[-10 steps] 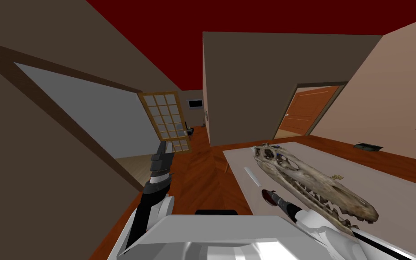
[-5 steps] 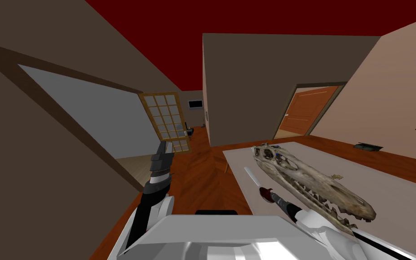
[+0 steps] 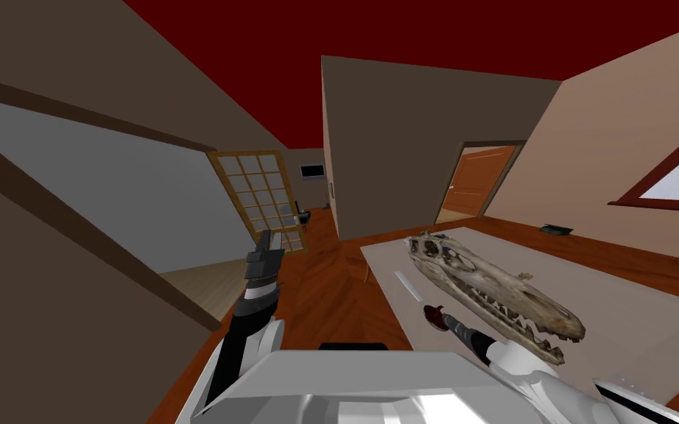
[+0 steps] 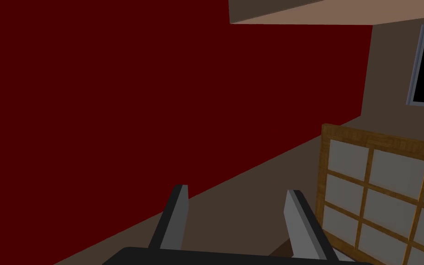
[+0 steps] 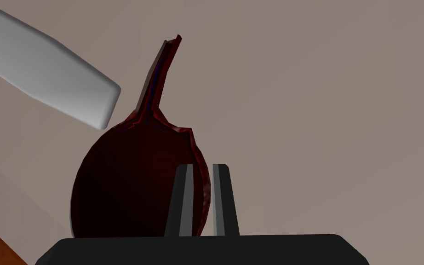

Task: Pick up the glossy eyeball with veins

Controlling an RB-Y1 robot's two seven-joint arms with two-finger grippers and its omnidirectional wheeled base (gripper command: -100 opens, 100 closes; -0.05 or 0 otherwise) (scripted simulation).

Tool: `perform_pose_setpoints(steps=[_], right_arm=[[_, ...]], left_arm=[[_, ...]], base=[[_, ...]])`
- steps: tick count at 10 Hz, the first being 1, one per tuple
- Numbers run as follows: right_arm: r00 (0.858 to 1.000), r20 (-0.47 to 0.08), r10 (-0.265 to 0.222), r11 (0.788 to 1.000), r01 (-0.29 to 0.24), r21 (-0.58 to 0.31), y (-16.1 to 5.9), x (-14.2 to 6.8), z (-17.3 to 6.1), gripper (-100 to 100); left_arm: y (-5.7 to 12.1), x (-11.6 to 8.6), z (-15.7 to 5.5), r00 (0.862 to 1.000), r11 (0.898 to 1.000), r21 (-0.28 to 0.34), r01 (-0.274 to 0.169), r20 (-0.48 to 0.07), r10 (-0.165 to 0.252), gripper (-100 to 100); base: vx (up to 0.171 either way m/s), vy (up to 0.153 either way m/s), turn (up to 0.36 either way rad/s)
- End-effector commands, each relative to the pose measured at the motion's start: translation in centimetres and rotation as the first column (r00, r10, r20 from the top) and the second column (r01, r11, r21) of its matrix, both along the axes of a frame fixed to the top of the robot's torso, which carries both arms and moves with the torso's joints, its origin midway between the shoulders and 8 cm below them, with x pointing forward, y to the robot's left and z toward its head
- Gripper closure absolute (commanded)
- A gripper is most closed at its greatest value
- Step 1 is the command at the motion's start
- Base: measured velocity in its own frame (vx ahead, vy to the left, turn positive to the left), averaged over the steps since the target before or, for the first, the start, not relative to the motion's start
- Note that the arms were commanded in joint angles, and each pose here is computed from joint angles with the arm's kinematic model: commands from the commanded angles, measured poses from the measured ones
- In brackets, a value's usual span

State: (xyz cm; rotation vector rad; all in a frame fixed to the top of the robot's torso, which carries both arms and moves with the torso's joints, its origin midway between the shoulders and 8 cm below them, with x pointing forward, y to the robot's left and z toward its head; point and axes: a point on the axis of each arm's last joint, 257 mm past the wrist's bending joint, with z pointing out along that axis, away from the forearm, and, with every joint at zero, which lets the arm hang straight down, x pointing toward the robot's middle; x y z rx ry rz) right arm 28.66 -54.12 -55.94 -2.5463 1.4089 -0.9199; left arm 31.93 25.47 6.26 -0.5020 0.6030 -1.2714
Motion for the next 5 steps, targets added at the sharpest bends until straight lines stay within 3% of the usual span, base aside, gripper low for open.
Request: perform_pose_setpoints(steps=[1,4,5], right_arm=[[1.0,0.0,0.025,1.0,-0.025,0.003,0.1,0.03,0.39,100],[0.999,-0.001,0.04,0.999,-0.04,0.004,0.14,0.01,0.62,100],[0.999,-0.002,0.041,0.999,-0.041,0.004,0.15,-0.02,0.63,0]], left_arm=[[0.0,0.0,0.0,1.0,1.0,0.0,0.0,0.0,0.0,0],[0.0,0.0,0.0,1.0,1.0,0.0,0.0,0.0,0.0,0],[0.0,0.0,0.0,1.0,1.0,0.0,0.0,0.0,0.0,0]], base=[[0.066,0.067,-0.157],[0.041,0.038,-0.089],[0.0,0.0,0.0]])
